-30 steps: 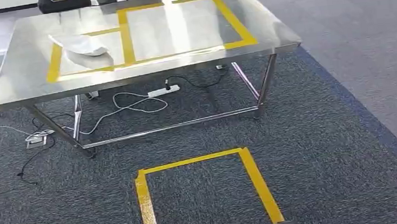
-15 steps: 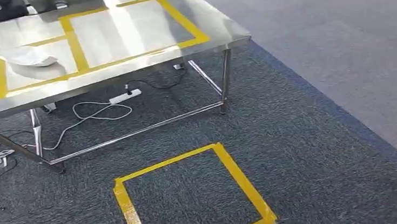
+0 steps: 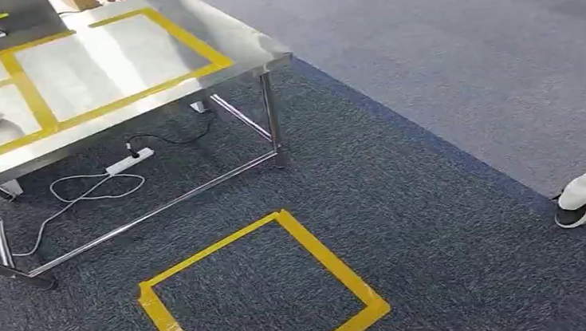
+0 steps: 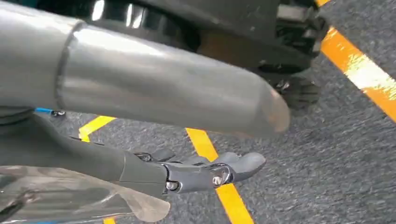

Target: Take the parts from the cabinet and place them on the table.

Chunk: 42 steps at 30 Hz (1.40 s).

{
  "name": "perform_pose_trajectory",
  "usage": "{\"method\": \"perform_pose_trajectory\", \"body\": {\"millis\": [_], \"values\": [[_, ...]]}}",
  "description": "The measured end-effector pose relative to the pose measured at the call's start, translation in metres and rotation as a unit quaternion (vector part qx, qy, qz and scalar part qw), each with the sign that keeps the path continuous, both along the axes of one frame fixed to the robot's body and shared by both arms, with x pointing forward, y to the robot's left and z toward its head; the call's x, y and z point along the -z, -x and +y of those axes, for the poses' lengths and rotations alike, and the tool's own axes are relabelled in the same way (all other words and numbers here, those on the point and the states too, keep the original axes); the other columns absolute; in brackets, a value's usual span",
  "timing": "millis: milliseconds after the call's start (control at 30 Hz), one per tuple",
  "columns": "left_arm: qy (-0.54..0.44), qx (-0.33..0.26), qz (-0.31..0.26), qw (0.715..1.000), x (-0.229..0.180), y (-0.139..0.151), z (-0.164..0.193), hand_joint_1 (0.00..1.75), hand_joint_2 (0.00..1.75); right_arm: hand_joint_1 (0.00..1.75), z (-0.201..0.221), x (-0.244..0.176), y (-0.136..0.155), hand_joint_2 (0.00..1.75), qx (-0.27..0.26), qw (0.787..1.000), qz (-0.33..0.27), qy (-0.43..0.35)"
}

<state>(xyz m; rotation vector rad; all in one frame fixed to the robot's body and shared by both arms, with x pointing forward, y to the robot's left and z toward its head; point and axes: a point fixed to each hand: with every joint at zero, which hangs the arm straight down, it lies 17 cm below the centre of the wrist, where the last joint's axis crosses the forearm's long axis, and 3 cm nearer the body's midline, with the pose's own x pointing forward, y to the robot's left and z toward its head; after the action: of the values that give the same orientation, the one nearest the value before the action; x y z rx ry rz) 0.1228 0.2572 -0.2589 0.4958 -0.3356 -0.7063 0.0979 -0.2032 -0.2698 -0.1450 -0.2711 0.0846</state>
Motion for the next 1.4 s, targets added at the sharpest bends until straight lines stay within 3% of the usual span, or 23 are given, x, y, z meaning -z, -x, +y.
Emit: {"method": "perform_pose_trajectory", "body": {"millis": [1400], "values": [[0.004, 0.007, 0.01, 1.0, 0.002, 0.006, -0.003, 0.0, 0.0, 0.0, 0.002, 0.002, 0.011, 0.0, 0.0, 1.0, 0.028, -0.005]]}}
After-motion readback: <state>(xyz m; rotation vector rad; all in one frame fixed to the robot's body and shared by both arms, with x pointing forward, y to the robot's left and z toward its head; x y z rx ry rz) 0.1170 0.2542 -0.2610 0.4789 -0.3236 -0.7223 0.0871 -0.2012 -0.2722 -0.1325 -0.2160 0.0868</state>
